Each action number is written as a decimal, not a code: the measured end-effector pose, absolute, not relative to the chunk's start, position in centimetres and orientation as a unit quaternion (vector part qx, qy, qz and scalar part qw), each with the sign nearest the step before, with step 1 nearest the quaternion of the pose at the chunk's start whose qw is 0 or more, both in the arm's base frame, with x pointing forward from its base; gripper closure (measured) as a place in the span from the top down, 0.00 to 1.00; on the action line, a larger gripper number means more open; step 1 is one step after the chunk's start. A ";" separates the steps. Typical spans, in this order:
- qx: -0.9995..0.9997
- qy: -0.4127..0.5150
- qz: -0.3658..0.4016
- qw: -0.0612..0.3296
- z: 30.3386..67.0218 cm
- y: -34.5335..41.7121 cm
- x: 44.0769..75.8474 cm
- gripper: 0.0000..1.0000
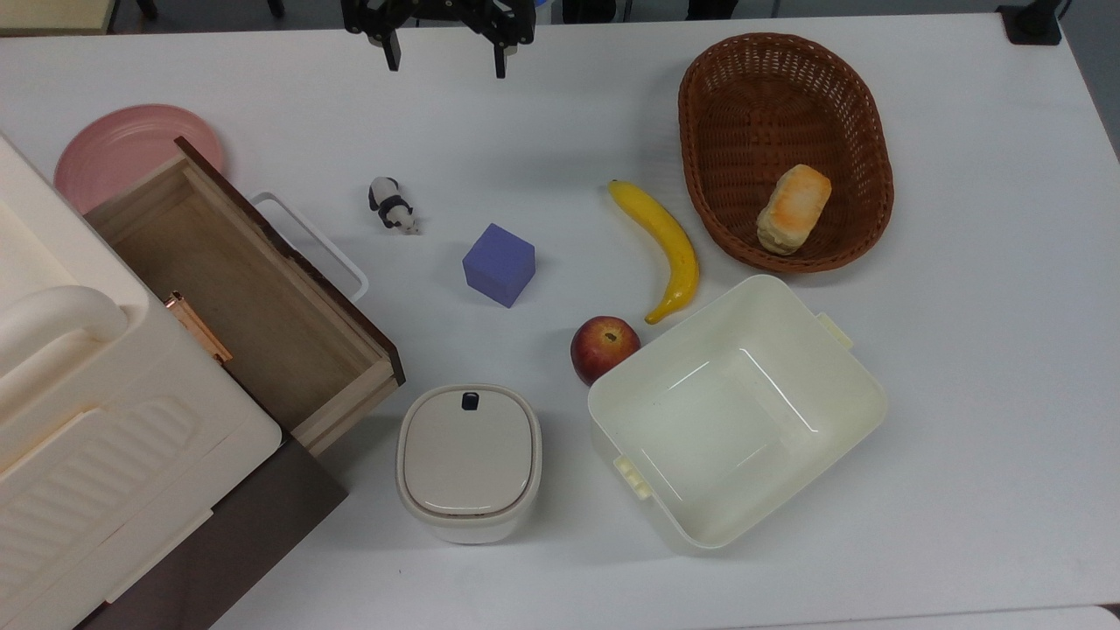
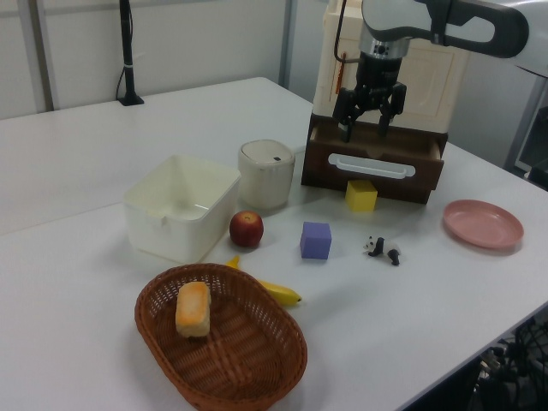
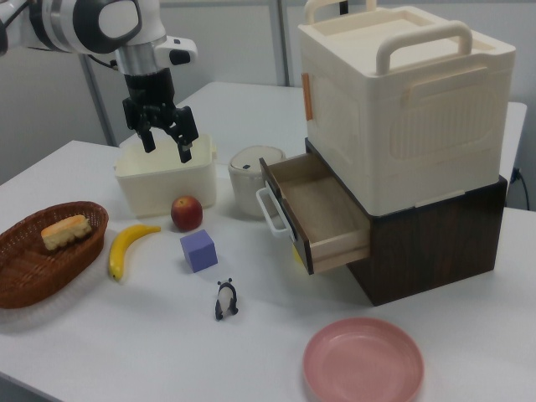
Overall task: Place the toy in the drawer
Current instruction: 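Move the gripper down toward the black-and-white panda toy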
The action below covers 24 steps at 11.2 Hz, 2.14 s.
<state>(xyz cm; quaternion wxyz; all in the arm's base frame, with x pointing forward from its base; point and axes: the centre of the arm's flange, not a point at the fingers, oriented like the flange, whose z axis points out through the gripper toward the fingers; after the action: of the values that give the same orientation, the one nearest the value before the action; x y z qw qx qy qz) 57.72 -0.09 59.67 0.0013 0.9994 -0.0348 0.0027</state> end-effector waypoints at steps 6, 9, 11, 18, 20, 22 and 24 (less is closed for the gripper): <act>1.000 -0.004 0.002 0.001 59.6 0.1 57.7 1.00; 1.000 0.017 -0.001 0.001 59.3 0.1 57.7 1.00; 1.000 0.016 -0.007 0.001 58.8 0.0 57.6 1.00; 0.989 0.134 -0.060 0.024 55.0 -1.3 53.5 1.00; 0.980 0.184 -0.069 0.026 54.5 -3.4 53.3 1.00; 0.976 0.205 -0.061 0.032 53.6 -5.7 53.4 1.00; 0.976 0.211 -0.032 0.048 50.5 -6.5 54.0 1.00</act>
<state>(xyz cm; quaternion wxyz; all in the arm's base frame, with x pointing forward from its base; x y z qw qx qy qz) 54.02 -6.50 50.52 0.0478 0.9758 0.2111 -0.0320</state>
